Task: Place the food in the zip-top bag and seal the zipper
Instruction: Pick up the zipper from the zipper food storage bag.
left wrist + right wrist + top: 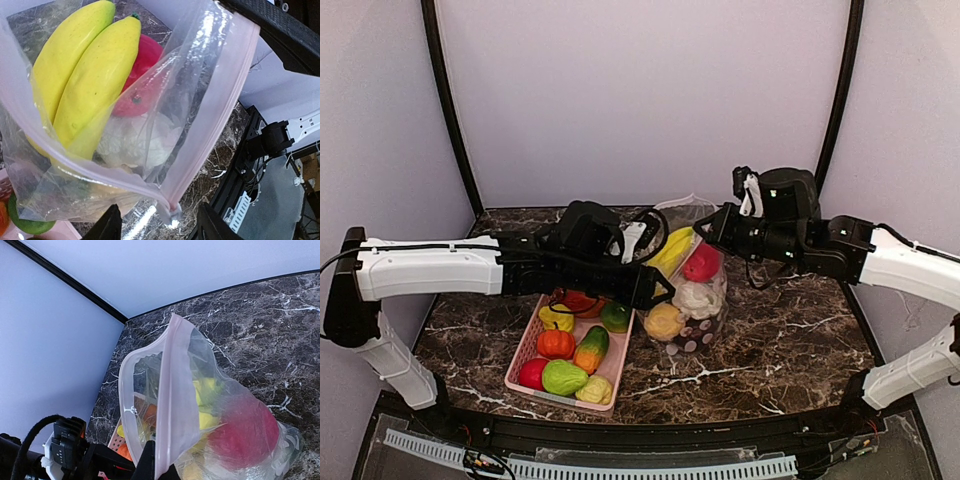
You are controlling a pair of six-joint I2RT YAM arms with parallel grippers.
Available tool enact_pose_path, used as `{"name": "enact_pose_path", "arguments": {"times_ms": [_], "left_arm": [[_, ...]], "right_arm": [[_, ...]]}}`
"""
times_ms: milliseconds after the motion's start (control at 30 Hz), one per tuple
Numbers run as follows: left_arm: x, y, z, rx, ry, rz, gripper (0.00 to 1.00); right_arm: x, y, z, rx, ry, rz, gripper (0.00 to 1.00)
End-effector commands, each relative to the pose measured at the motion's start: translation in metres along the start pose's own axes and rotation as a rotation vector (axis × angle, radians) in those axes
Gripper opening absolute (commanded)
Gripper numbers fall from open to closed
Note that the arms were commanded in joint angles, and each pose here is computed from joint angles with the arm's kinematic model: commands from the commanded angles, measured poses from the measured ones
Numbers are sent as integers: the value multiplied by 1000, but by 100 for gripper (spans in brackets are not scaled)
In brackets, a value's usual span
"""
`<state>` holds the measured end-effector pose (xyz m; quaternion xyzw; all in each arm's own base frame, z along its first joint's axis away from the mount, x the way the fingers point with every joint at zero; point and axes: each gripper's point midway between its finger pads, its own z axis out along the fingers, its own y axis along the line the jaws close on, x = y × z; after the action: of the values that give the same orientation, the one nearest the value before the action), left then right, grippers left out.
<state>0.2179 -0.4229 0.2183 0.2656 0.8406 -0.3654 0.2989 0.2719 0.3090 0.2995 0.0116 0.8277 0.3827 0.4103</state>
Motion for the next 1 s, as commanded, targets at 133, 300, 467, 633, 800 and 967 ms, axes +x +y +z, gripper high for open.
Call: {"name": "enact_pose_path", "arguments": {"times_ms": [133,300,467,633,800,967], "left_arm": [[-15,1,-1,-41,-42,27,37],[-21,-4,8,-31,-20,31,12],[-30,-10,-1,-22,-40,44,1],[-38,-24,-21,17,-43,89,1],[-50,-44,-41,88,-17,137,1],[-68,-62,-57,194,-6,149,1]], "right_arm": [[-14,11,2,-30,-53,61,0],[-16,15,-5,-52,-63,59,0],[-19,12,-15,-41,-74,32,0],[-24,10,-24,-38,-93,14,11],[-33,20,-32,-53,-93,-33,37],[-40,32,-40,-79,-77,-62,71]]}}
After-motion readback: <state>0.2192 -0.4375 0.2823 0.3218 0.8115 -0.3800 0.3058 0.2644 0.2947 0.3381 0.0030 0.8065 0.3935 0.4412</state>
